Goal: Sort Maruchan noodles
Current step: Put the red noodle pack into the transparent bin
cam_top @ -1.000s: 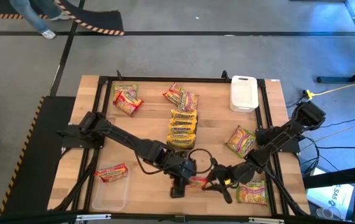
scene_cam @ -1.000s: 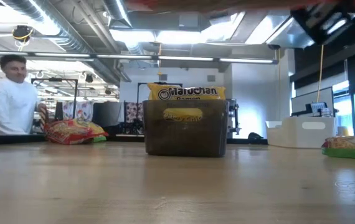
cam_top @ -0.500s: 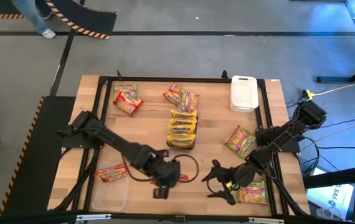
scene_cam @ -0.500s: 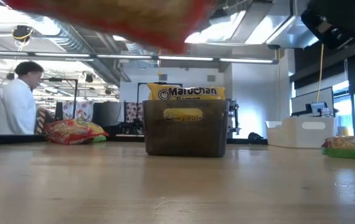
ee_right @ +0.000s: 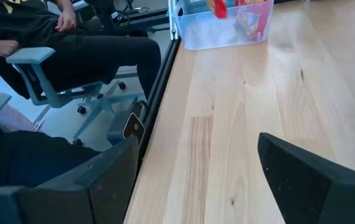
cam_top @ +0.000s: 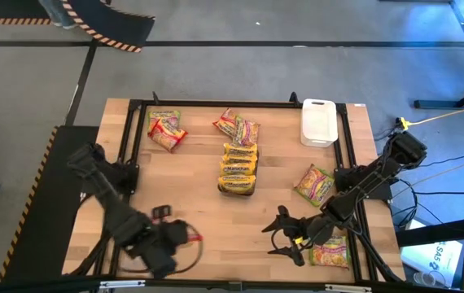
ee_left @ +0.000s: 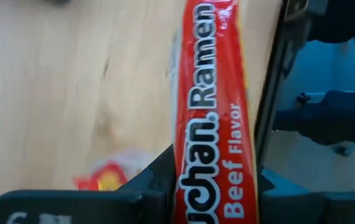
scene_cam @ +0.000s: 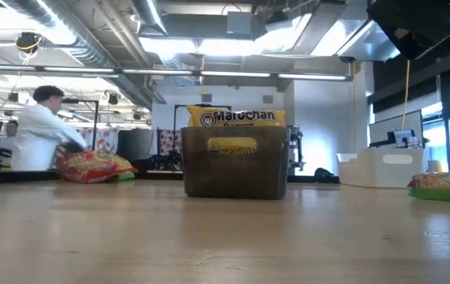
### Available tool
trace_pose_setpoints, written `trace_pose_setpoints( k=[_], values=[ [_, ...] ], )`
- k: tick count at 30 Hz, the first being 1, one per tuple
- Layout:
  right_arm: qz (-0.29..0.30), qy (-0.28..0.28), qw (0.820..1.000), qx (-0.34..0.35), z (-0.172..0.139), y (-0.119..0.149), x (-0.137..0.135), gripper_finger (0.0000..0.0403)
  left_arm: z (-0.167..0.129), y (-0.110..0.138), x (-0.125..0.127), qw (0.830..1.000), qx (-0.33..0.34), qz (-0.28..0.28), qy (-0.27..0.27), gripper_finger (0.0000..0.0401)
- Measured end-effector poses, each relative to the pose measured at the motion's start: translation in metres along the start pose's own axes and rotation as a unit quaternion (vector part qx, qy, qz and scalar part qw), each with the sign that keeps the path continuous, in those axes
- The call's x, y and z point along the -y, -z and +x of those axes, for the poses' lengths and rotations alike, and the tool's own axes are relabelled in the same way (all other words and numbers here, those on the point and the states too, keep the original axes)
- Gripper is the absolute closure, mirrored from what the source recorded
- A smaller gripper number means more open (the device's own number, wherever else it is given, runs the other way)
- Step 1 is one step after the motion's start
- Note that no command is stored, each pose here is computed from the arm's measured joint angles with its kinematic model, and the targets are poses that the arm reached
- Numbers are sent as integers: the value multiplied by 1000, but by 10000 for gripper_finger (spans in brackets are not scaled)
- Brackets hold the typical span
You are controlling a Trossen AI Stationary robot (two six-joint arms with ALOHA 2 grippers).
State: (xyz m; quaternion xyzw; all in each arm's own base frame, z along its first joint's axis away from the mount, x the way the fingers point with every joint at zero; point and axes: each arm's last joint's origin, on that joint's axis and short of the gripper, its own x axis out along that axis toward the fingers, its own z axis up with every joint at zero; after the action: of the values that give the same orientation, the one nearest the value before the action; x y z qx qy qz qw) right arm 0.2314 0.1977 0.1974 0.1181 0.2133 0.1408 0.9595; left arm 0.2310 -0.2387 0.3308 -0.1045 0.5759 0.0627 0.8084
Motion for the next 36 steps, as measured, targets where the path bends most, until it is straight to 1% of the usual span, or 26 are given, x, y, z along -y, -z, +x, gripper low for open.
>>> trace_pose_setpoints(
  k=[4, 8, 12, 14, 22, 28, 33, 36],
  values=[
    [0, -1, 1000, 2, 0, 0, 0, 95, -3, 38, -6, 999, -2, -40, -11, 311],
    [1, -3, 1000, 8, 0, -2, -1, 95, -4, 73, -18, 996, -4, -87, -14, 311],
    [1, -3, 1000, 8, 0, -2, -1, 95, 2, 96, -29, 992, -6, -123, 2, 311],
    [1, -3, 1000, 8, 0, -2, -1, 95, 6, 104, -33, 992, -8, -124, 7, 311],
    [1, 5, 1000, 12, 0, -2, 0, 95, 30, 117, -40, 994, -12, -108, -6, 311],
    [1, 5, 1000, 12, 0, -2, 0, 95, 38, 117, -40, 996, 28, -88, 0, 311],
    [3, 5, 1000, 15, 0, -2, 0, 95, 51, 121, -42, 996, 36, -85, -2, 311],
    [5, 3, 1000, 18, 0, -3, -1, 95, 58, 123, -44, 995, 58, -78, -4, 311]
  ],
)
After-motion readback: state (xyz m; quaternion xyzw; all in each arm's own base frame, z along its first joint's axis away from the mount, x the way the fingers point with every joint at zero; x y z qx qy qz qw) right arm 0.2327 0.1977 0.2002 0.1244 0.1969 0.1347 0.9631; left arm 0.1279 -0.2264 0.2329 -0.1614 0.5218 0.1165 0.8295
